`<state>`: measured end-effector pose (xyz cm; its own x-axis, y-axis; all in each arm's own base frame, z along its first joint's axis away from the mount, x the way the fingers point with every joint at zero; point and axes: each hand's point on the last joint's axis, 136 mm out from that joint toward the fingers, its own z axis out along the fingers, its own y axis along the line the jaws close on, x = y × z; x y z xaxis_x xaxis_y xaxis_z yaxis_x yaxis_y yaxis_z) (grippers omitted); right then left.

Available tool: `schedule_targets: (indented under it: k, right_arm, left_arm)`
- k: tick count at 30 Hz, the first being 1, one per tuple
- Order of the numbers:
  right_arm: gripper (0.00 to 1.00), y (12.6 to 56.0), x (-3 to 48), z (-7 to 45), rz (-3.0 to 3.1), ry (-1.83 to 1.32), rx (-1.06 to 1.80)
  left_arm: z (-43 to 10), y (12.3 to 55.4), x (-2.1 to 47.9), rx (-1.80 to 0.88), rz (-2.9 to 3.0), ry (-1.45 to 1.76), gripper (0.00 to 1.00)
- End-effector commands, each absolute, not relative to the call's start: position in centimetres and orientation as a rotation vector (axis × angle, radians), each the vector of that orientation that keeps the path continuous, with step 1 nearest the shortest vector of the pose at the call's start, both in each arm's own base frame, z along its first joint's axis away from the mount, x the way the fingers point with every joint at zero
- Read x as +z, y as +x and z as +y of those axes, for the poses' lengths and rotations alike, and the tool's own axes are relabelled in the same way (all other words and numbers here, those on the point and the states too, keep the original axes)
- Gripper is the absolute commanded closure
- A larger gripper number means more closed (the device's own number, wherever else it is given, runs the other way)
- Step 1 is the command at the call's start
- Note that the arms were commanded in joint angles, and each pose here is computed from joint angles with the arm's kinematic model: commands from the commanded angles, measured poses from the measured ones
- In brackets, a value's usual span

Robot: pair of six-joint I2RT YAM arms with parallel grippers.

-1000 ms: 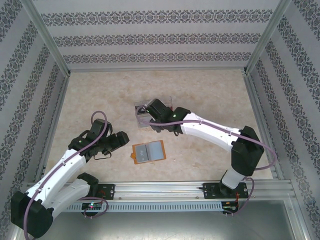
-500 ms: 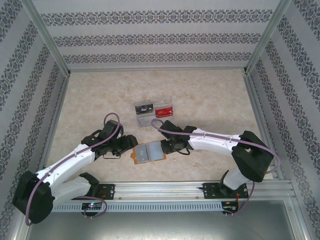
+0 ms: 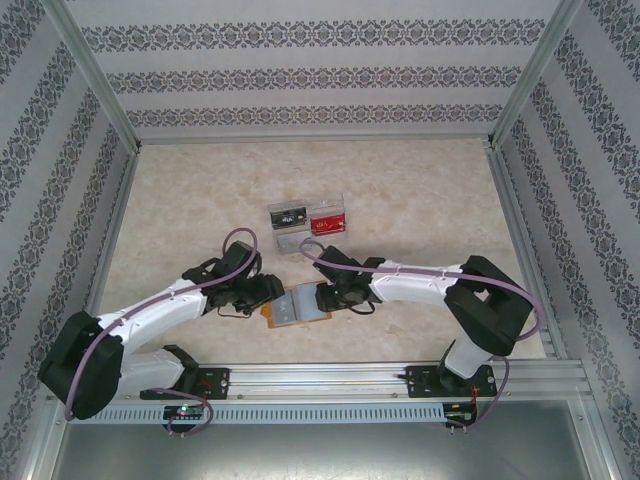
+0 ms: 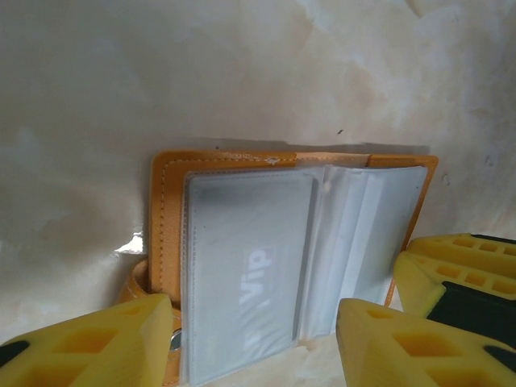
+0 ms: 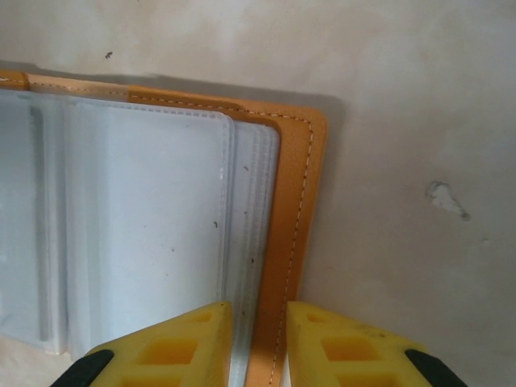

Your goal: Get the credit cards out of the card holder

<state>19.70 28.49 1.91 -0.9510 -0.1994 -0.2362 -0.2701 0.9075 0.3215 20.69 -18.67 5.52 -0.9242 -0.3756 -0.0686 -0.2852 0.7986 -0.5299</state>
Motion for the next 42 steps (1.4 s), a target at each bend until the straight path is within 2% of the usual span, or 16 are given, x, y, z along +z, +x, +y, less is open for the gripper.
schedule_targets:
  k: [1,18,33,42]
  right_arm:
    - [0.75,18.8,1.4,29.5,2.903,-0.339,0.578]
    - [0.75,18.4,1.2,29.9,2.902,-0.343,0.562]
    - [0.75,18.4,1.1,29.9,2.903,-0.339,0.562]
    - [0.75,18.3,0.9,30.1,2.91,-0.343,0.566]
  left_arm:
    - [-19.9,21.1,6.1,-0.843,2.805,-0.471,0.46]
    - [-17.8,20.1,4.2,-0.655,2.881,-0.518,0.5]
    - [-18.3,19.6,3.0,-0.644,2.935,-0.507,0.5]
    - [-20.8,20.8,4.5,-0.824,2.873,-0.419,0.5]
